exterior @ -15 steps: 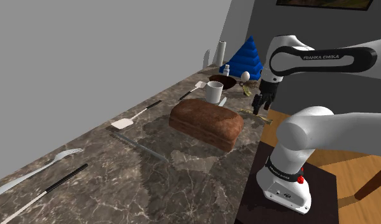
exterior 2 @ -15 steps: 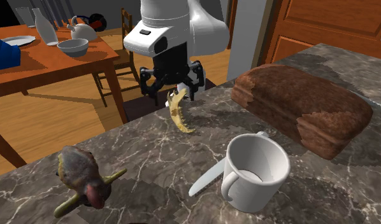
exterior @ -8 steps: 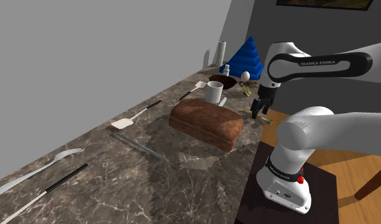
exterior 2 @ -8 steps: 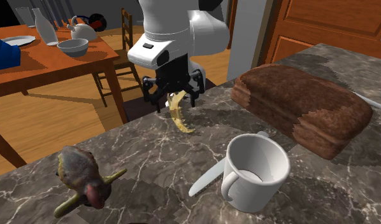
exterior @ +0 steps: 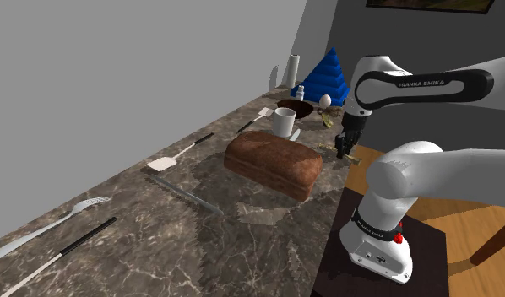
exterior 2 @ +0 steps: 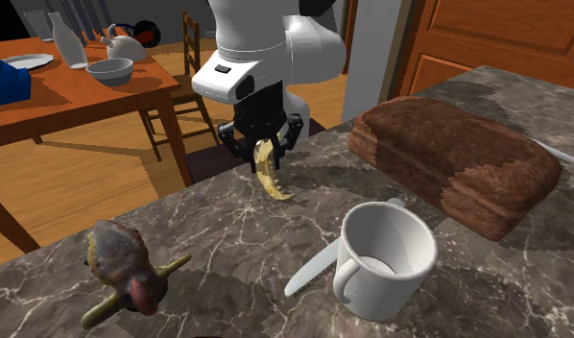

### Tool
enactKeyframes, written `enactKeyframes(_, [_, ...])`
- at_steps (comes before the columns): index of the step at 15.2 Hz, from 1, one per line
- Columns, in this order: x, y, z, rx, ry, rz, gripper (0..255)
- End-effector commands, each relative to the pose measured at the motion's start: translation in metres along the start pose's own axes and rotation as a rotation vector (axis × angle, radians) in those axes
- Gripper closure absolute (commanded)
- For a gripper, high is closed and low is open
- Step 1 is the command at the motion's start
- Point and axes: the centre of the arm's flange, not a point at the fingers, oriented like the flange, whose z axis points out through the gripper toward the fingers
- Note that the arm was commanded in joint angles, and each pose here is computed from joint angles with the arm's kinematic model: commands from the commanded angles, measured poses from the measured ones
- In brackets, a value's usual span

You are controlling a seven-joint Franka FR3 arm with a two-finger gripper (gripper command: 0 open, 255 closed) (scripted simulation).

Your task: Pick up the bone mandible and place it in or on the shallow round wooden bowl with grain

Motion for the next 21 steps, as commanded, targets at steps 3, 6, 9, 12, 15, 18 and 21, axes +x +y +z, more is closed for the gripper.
enactKeyframes(3, [0.000, -0.001, 0.002, 0.002, -0.002, -0.001, 255])
enactKeyframes(6, [0.000, 0.000, 0.001, 0.002, -0.002, -0.001, 255])
enactKeyframes(9, [-0.001, -0.001, -0.015, 0.002, -0.002, -0.001, 255])
enactKeyframes(12, [-0.002, -0.002, -0.031, 0.002, -0.002, -0.001, 255])
enactKeyframes(15, [-0.003, -0.002, -0.046, 0.002, -0.002, -0.001, 255])
enactKeyframes(18, [-0.004, -0.003, -0.062, 0.002, -0.002, -0.001, 255])
enactKeyframes(21, [-0.005, -0.003, -0.078, 0.002, -0.002, -0.001, 255])
